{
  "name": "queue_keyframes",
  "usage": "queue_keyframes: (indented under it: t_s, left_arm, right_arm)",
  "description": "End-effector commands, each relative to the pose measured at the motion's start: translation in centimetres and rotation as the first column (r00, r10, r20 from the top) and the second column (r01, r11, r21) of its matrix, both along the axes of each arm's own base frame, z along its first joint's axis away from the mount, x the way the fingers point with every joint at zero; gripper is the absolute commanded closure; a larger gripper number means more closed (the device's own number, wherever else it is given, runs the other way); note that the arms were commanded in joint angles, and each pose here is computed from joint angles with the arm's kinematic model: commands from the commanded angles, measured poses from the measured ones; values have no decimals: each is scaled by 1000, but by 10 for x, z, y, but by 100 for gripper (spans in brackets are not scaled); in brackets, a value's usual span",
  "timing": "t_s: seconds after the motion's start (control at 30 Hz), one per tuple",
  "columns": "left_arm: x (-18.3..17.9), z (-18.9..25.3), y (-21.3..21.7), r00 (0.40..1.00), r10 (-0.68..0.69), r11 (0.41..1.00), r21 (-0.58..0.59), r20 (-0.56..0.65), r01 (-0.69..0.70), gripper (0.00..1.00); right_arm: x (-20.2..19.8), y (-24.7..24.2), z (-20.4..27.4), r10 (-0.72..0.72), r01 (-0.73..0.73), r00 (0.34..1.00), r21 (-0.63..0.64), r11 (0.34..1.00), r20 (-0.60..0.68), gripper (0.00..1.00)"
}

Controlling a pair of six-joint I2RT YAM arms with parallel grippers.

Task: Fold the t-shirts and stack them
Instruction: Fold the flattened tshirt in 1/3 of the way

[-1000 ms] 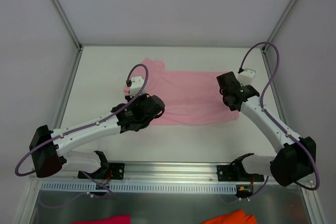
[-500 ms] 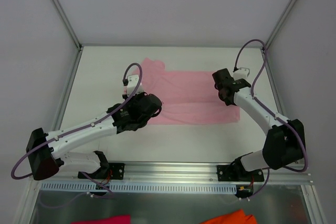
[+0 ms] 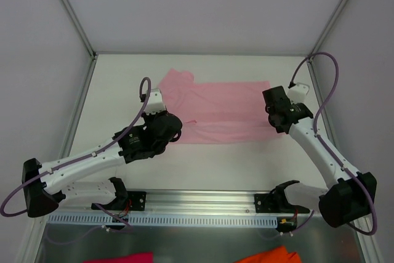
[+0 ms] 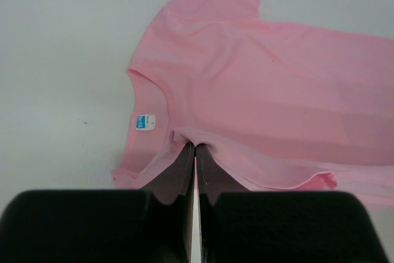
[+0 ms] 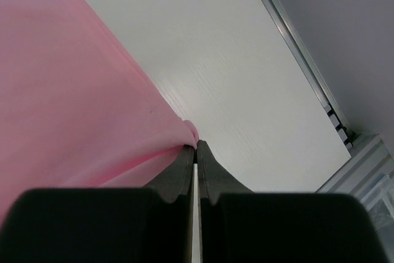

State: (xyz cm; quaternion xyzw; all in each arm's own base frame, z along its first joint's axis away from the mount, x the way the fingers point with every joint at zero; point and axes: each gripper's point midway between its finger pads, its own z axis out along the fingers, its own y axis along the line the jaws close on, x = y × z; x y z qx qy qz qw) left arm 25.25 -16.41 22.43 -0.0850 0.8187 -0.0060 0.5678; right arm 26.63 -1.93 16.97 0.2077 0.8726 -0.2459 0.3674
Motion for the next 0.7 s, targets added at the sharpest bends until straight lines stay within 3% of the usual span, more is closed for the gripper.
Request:
queue_keyframes:
  t_s: [0.0,0.43,0.67]
  left_arm:
    - [-12,7,0,1000,5,1000,-30,12,-5,100]
    - [-75,10,15,998,57,998,14,-6,-57,100]
    - [-89,-2,10,998,55,998,30,-17,-54,100]
  right_arm:
    - [-15,-11,5,-24,24,1000,-23,999,0,99]
    - [-35,-14,-1,1,-1,1000,5,1000,-12,99]
    - [-39,-15,-5,10,-11,999,-10,1000,-38,99]
